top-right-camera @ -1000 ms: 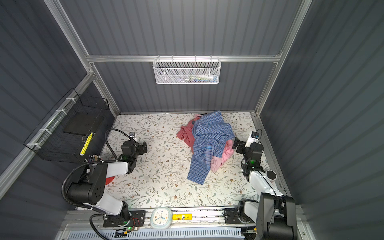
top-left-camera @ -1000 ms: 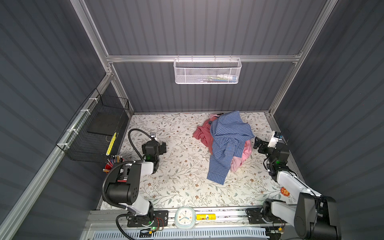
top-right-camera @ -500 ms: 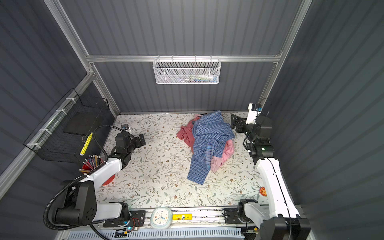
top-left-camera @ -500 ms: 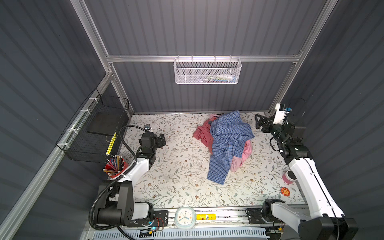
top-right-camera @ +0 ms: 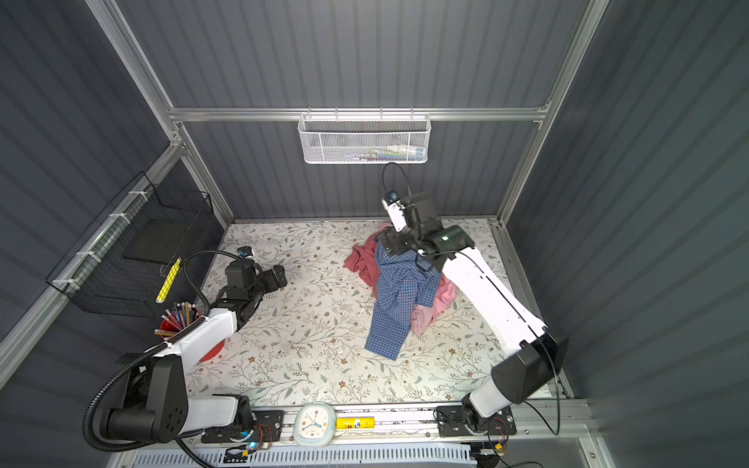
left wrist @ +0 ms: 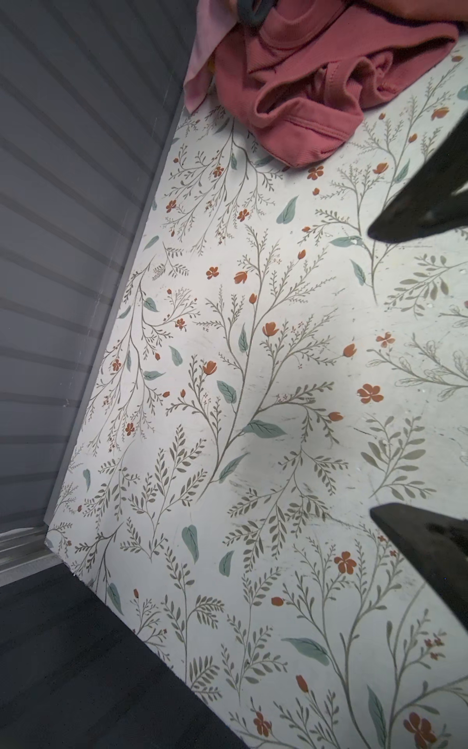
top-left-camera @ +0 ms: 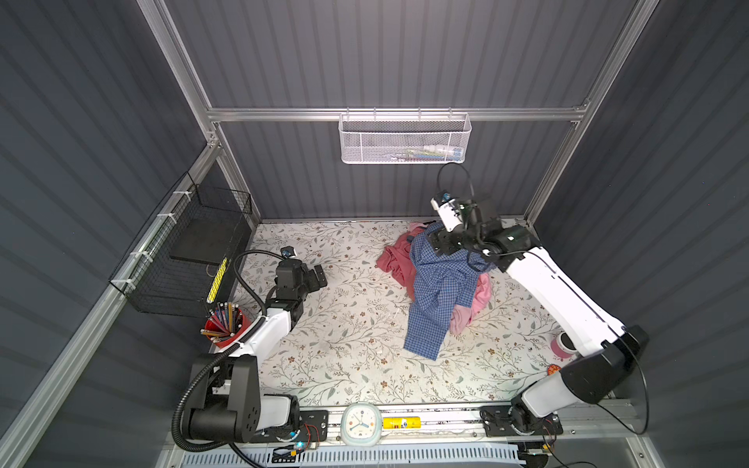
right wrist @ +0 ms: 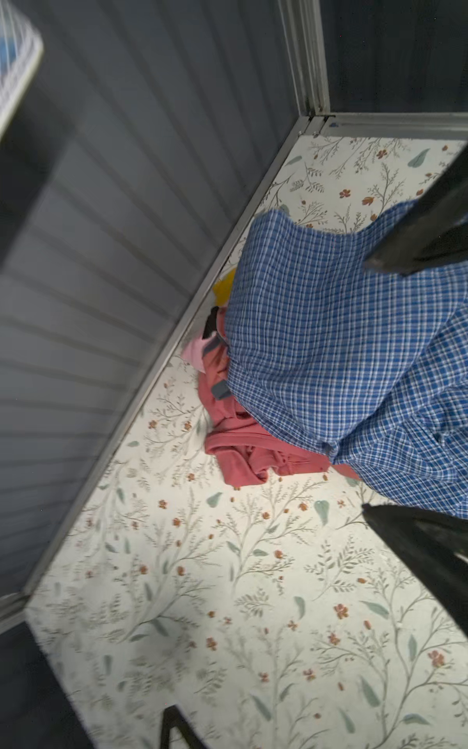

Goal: Pick out a specific cloth from the pile

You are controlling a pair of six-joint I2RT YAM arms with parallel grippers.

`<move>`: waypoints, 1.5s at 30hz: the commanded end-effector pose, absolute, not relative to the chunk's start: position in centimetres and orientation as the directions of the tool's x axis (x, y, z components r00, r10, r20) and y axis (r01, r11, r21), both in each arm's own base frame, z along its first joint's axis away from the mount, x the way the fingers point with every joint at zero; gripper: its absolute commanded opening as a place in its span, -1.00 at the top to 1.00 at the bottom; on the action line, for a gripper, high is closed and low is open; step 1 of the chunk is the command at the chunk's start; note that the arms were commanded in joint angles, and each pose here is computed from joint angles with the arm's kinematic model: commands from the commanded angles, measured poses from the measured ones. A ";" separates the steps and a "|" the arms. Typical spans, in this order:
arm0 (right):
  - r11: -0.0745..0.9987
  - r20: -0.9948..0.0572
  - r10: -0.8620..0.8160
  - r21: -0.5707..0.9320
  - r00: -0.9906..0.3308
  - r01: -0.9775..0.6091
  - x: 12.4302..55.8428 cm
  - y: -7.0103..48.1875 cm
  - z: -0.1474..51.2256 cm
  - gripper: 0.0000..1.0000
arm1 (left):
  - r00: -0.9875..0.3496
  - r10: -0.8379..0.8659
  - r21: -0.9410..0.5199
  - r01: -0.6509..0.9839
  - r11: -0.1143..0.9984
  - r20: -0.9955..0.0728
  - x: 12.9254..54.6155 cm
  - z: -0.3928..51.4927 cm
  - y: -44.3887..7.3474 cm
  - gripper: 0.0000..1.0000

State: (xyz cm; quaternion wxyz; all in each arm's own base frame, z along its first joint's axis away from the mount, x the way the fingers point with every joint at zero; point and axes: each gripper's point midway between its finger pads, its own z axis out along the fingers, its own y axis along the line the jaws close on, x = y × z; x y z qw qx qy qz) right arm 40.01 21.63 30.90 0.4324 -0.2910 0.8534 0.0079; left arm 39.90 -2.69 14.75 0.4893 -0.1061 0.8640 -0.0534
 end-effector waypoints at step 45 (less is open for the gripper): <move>0.660 -0.111 -0.745 -0.257 -0.657 -0.706 45.3 29.8 0.9 -0.01 | -0.567 -0.214 -0.146 -0.164 0.976 -0.795 36.8 14.3 -1.8 -1.00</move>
